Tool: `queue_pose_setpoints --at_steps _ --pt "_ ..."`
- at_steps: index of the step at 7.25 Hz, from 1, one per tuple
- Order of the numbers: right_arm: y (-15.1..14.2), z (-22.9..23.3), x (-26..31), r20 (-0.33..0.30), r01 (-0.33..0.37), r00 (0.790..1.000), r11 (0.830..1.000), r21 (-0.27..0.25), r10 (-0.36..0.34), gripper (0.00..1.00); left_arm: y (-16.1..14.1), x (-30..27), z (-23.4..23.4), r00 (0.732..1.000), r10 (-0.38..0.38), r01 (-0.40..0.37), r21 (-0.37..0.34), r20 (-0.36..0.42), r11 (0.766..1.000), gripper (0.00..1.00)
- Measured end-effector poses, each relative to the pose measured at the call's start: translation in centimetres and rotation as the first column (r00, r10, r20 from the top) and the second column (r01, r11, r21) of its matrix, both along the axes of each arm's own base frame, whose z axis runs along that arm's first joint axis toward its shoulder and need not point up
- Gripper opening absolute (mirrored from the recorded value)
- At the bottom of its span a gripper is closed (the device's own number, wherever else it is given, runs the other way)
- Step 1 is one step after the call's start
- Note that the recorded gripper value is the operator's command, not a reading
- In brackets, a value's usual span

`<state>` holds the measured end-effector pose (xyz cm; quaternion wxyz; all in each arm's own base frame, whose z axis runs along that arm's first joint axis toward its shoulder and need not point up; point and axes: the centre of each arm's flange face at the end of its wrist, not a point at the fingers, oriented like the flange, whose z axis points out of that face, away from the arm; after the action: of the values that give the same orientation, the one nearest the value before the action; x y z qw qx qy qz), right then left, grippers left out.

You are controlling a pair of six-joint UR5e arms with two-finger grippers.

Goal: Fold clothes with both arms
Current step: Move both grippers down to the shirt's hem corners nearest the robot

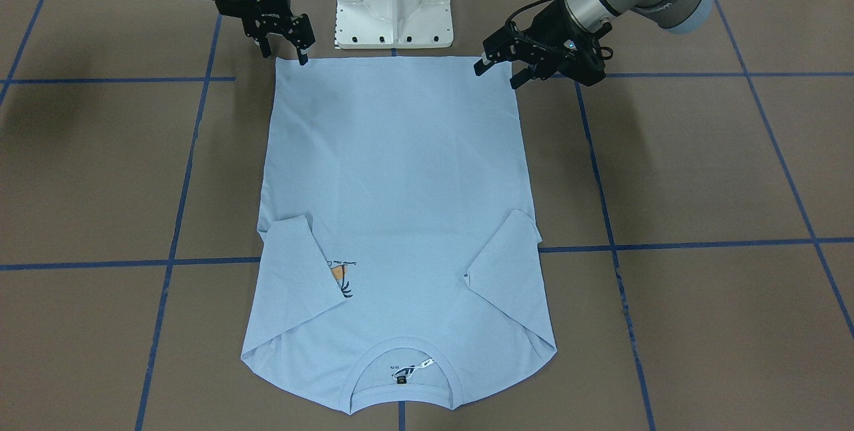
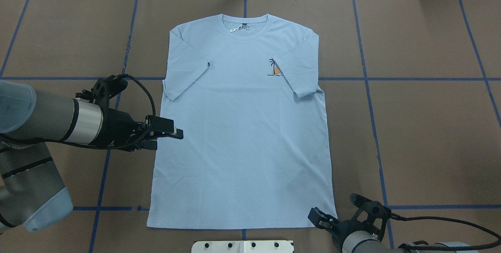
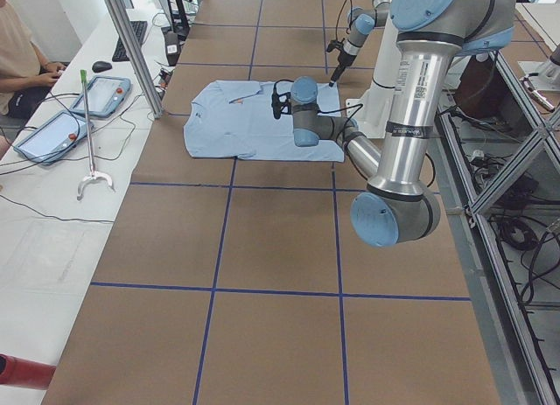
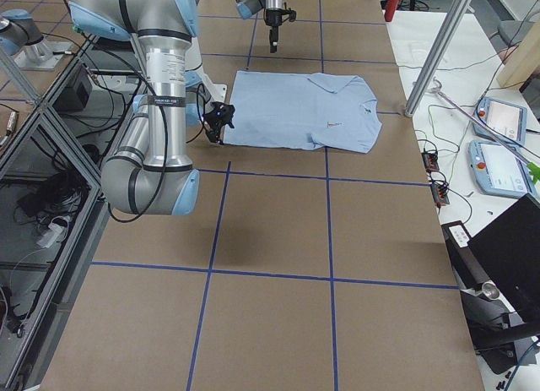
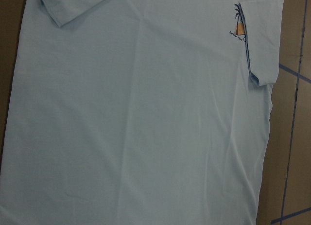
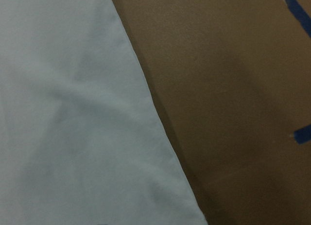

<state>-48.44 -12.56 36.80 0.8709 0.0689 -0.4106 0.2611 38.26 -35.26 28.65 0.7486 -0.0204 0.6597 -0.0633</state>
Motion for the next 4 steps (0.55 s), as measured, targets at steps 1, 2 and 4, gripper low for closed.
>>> queue_pose_setpoints --at_steps 1,2,4 --pt "0.37 0.34 0.06 -0.003 -0.002 1.000 1.000 -0.011 0.002 0.68 0.04 0.00 -0.06 1.000 0.000 0.000 0.000 -0.001 1.000 1.00" --pt "0.58 0.46 0.07 -0.002 -0.003 1.000 1.000 -0.017 0.003 0.56 0.05 0.01 -0.11 1.000 0.000 0.000 0.001 -0.002 1.000 1.00" --pt "0.67 0.72 0.11 -0.005 -0.007 1.000 1.000 -0.021 0.007 0.04 0.10 -0.04 -0.20 1.000 0.000 0.000 0.002 -0.004 1.000 1.00"
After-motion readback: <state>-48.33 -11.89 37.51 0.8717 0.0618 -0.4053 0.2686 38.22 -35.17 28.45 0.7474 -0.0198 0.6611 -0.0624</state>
